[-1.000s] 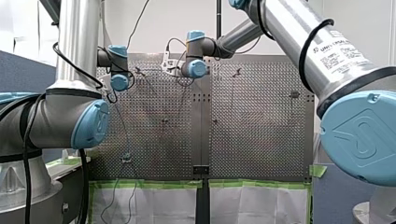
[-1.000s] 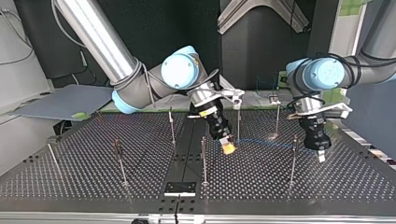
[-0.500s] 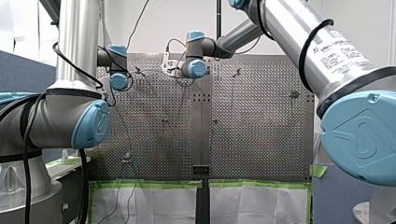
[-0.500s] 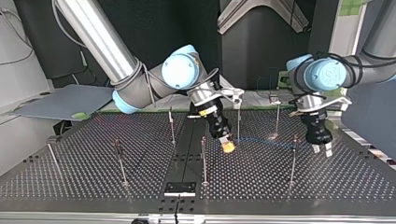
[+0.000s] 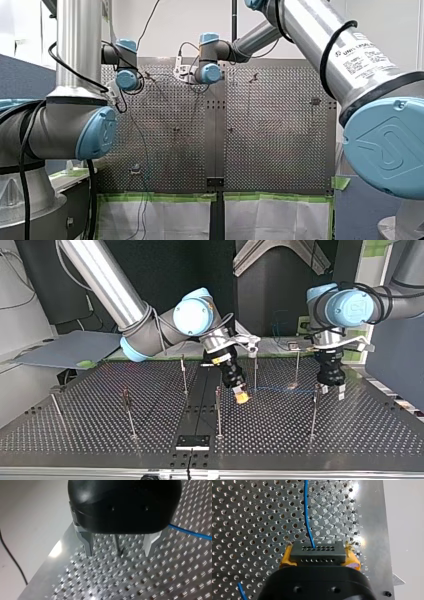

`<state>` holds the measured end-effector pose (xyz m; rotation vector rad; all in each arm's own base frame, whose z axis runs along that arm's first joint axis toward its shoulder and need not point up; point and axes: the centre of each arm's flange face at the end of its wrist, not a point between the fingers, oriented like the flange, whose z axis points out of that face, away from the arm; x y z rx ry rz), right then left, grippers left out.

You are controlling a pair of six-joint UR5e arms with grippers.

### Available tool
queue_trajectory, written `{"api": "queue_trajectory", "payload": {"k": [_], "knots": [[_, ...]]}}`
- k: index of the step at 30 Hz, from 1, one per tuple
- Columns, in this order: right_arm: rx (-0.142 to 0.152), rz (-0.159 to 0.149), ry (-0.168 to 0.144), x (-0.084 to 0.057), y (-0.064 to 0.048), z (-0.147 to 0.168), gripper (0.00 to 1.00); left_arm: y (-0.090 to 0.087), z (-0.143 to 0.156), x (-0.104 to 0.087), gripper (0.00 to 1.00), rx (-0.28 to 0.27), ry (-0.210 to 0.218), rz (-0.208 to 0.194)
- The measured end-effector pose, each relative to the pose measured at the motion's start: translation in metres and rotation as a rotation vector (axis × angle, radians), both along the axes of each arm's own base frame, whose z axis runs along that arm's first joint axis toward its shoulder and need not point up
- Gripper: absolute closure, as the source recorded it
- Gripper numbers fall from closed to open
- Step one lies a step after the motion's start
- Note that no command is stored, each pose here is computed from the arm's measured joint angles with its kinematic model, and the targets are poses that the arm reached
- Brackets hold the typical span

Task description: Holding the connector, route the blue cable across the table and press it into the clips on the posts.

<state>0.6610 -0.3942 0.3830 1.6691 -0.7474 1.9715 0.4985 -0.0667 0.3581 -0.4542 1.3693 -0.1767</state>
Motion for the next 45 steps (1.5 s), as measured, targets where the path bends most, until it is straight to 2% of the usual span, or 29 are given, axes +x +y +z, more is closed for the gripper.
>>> {"api": "queue_trajectory", "payload": {"k": [4,12,20,25,32,38,45], "knots": [[0.002,-0.003,0.002,-0.001,0.000,0.000,1.00,-0.005,0.000,-0.018,0.00,-0.008,0.031,-0.022],[0.008,-0.009,0.007,-0.001,0.000,-0.001,1.00,-0.015,0.010,-0.047,0.00,-0.010,0.062,-0.047],[0.014,-0.010,0.017,-0.002,0.000,-0.002,1.00,-0.030,0.021,-0.076,0.00,-0.010,0.089,-0.112],[0.017,-0.018,0.019,-0.003,0.000,-0.003,1.00,-0.040,0.032,-0.092,0.00,0.020,0.099,-0.146],[0.018,-0.022,0.020,-0.005,-0.002,-0.003,1.00,-0.047,0.034,-0.100,0.00,0.074,0.127,-0.165],[0.019,-0.027,0.021,-0.007,-0.005,-0.003,1.00,-0.061,0.037,-0.099,0.00,0.134,0.097,-0.209],[0.020,-0.029,0.021,-0.007,-0.006,-0.003,1.00,-0.074,0.030,-0.086,0.00,0.193,0.079,-0.233]]}}
